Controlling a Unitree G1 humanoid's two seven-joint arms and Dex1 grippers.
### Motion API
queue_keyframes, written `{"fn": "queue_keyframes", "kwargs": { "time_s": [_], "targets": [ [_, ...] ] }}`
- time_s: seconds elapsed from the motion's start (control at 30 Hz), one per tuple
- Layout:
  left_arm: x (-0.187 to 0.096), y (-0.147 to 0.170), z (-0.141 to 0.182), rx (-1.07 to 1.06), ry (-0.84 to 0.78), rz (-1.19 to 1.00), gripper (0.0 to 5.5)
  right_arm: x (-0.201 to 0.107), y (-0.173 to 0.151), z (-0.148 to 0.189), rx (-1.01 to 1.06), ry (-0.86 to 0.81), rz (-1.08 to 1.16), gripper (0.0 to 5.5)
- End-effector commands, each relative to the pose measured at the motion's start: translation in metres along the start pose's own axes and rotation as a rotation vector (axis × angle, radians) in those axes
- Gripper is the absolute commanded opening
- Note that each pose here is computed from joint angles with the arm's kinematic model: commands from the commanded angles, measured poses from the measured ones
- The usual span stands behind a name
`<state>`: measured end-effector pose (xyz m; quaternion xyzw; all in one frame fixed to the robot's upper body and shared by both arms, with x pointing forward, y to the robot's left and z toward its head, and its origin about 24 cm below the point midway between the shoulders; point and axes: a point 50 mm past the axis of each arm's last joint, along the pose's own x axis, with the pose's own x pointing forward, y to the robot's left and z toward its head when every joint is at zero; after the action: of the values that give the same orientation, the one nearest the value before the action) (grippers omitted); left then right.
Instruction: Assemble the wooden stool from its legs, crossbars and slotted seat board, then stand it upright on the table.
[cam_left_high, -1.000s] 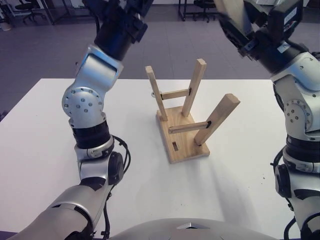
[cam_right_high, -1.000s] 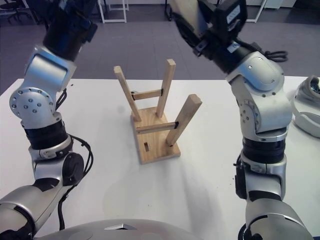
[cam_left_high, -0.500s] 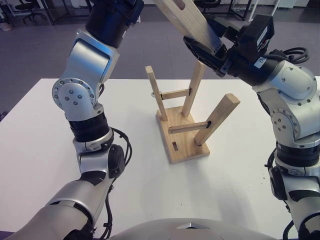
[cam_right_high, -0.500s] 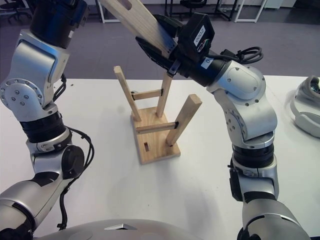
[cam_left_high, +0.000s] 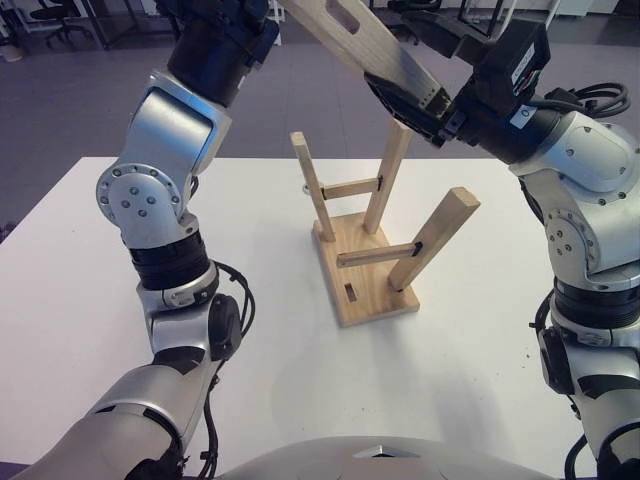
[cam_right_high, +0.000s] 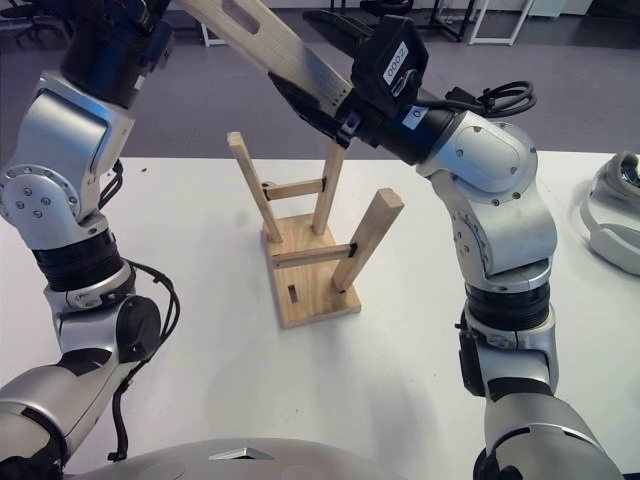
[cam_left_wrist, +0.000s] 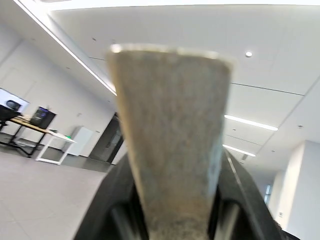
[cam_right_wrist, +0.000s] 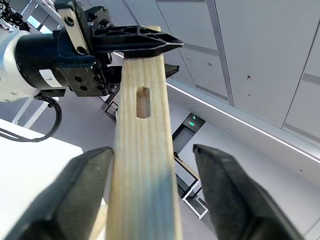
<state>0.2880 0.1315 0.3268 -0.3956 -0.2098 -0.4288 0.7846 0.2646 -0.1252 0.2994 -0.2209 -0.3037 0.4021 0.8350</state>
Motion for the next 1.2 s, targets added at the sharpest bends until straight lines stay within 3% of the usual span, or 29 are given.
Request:
{"fn": "queue_keyframes", "kwargs": {
  "time_s": [0.03,0.1,0.17,0.23,0.33,0.4,0.57,0.7,0.9,1.2],
  "targets": [
    [-0.047,0.019,0.030,0.070,-0.075,0.164,1.02,-0.020,-0.037,0.006,0.093,0.011,-0.207,3.71],
    [-0.086,0.023,0.033,0.055,-0.075,0.248,1.02,-0.047,-0.059,-0.019,0.231,0.133,-0.390,3.75],
    [-0.115,0.019,0.023,0.029,-0.040,0.308,1.02,-0.082,-0.054,-0.063,0.380,0.343,-0.491,3.75],
    [-0.139,0.021,0.001,0.053,0.006,0.427,1.02,-0.110,-0.019,-0.113,0.536,0.535,-0.492,3.75],
    [-0.186,0.040,-0.047,0.124,0.098,0.741,1.02,-0.131,0.051,-0.165,0.742,0.675,-0.464,3.75],
    [-0.200,0.043,-0.061,0.126,0.051,0.856,1.02,-0.128,0.076,-0.168,0.800,0.655,-0.441,3.75],
    [-0.203,0.040,-0.081,0.099,-0.007,0.935,1.02,-0.107,0.102,-0.155,0.838,0.561,-0.349,3.75],
    [-0.209,0.037,-0.090,0.169,0.077,0.968,1.02,-0.098,0.116,-0.148,0.843,0.542,-0.284,3.75],
    [-0.217,0.037,-0.095,0.253,0.210,1.031,1.02,-0.089,0.129,-0.142,0.811,0.537,-0.234,3.75],
    [-0.201,0.025,-0.073,0.220,0.188,1.006,1.02,-0.089,0.126,-0.146,0.779,0.543,-0.272,3.75]
  ]
}}
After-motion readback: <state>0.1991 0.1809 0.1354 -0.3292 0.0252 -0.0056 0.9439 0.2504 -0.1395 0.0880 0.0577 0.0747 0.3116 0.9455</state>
